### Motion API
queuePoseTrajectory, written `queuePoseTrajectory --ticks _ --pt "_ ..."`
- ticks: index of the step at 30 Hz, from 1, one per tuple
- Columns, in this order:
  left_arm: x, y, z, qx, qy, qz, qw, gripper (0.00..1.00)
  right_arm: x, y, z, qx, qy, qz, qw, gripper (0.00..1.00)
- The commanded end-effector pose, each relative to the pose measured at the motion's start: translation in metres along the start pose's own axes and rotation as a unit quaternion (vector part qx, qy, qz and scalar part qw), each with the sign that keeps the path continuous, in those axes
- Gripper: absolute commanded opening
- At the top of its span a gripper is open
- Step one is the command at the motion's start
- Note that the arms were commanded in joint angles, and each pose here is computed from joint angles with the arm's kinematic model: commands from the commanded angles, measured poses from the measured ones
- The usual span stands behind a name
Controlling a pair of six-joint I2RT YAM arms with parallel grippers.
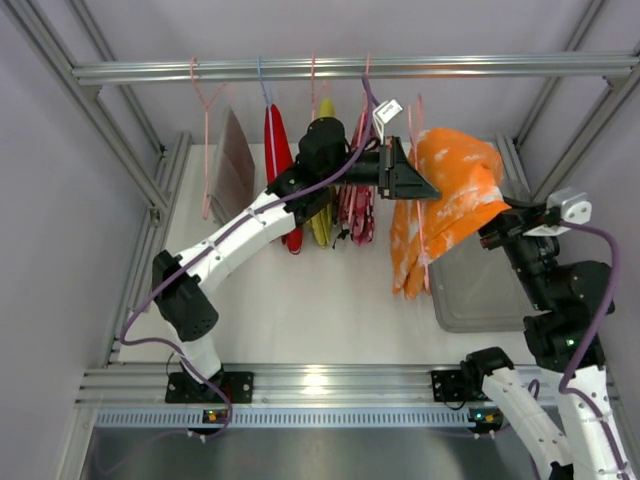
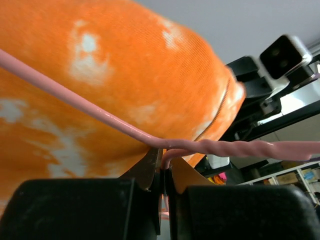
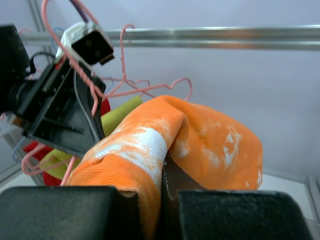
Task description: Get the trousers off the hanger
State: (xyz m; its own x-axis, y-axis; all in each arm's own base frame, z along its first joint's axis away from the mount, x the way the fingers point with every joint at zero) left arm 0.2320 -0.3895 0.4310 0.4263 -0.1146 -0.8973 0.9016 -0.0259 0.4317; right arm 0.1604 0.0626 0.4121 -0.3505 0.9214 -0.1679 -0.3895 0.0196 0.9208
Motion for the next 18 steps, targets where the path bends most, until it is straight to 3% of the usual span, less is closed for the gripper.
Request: queuePoseTrajectory --ticks 1,18 --pt "-0.040 -0.005 -0.021 -0.006 -0.032 0.114 0.993 0.00 -0.015 0.079 -0.008 -0.100 -0.055 0.017 0.993 0.00" --pt "0.006 -0.029 -0.021 0.012 0.038 0.101 0.994 0.00 -0.056 0.228 -0.004 -0.258 -0.164 -0.041 0.951 0.00"
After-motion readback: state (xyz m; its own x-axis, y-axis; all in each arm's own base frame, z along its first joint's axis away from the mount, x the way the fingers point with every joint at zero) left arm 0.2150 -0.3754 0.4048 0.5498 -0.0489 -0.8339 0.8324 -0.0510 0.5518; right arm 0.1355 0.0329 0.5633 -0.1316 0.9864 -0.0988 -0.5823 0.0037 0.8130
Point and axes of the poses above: each gripper's point midway between its finger pads, its own z axis out along the fingers, its own x axis along the line the jaws close on, y = z × x, the point moved 7 cm from there along -z, back along the fingers, and after that the axes turned 12 degrees about -z, right-handed, at the moved point
